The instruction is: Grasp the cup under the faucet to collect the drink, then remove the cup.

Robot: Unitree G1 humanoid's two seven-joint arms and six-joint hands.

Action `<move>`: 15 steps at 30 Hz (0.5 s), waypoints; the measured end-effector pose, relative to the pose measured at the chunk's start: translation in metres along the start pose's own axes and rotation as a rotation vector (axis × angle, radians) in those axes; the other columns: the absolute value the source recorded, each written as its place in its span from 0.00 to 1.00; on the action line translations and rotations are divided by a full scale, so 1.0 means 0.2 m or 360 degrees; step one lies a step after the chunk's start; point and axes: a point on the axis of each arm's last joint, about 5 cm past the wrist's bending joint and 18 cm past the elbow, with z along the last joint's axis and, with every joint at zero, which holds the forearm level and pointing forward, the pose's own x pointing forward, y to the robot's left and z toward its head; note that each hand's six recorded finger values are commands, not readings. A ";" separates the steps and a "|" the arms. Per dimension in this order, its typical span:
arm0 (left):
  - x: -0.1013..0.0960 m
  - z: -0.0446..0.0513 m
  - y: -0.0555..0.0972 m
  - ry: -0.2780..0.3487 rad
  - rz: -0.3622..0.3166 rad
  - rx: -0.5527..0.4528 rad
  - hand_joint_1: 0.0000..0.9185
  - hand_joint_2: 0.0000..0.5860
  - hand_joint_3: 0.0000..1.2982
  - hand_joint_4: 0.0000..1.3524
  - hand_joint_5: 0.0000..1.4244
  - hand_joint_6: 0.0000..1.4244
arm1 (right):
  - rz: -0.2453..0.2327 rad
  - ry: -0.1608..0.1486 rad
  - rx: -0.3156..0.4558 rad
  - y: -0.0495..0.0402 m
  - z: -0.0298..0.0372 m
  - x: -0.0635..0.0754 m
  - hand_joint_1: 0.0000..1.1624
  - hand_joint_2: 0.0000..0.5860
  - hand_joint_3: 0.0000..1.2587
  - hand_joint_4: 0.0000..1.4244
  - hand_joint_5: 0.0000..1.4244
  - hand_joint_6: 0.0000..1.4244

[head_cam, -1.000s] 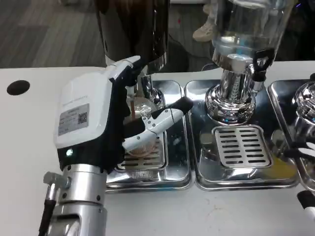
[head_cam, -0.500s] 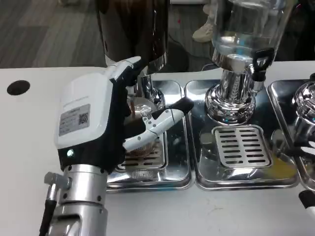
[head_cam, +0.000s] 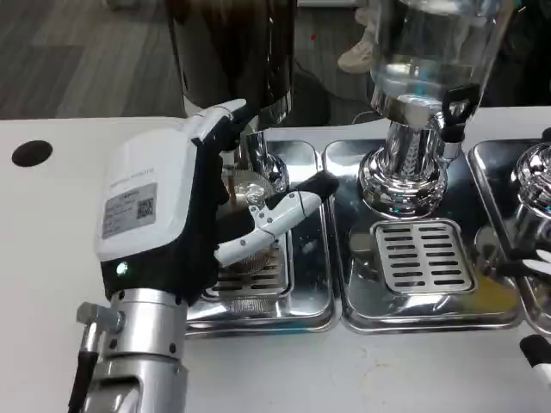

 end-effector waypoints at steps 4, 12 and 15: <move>0.00 0.000 0.00 0.0001 0.0000 -0.0001 0.09 0.11 0.27 0.23 0.57 0.67 | 0.0002 -0.0005 0.0000 0.000 0.003 0.00 0.38 0.63 0.21 0.11 0.04 0.00; -0.01 0.001 0.00 -0.0003 -0.0009 -0.0005 0.09 0.10 0.27 0.23 0.57 0.67 | 0.0004 -0.0010 -0.0001 0.001 0.007 0.00 0.38 0.63 0.21 0.11 0.04 0.00; -0.01 0.001 0.00 -0.0004 -0.0012 -0.0005 0.08 0.10 0.27 0.23 0.57 0.67 | 0.0005 -0.0008 0.0000 0.001 0.008 0.00 0.38 0.64 0.21 0.11 0.04 0.00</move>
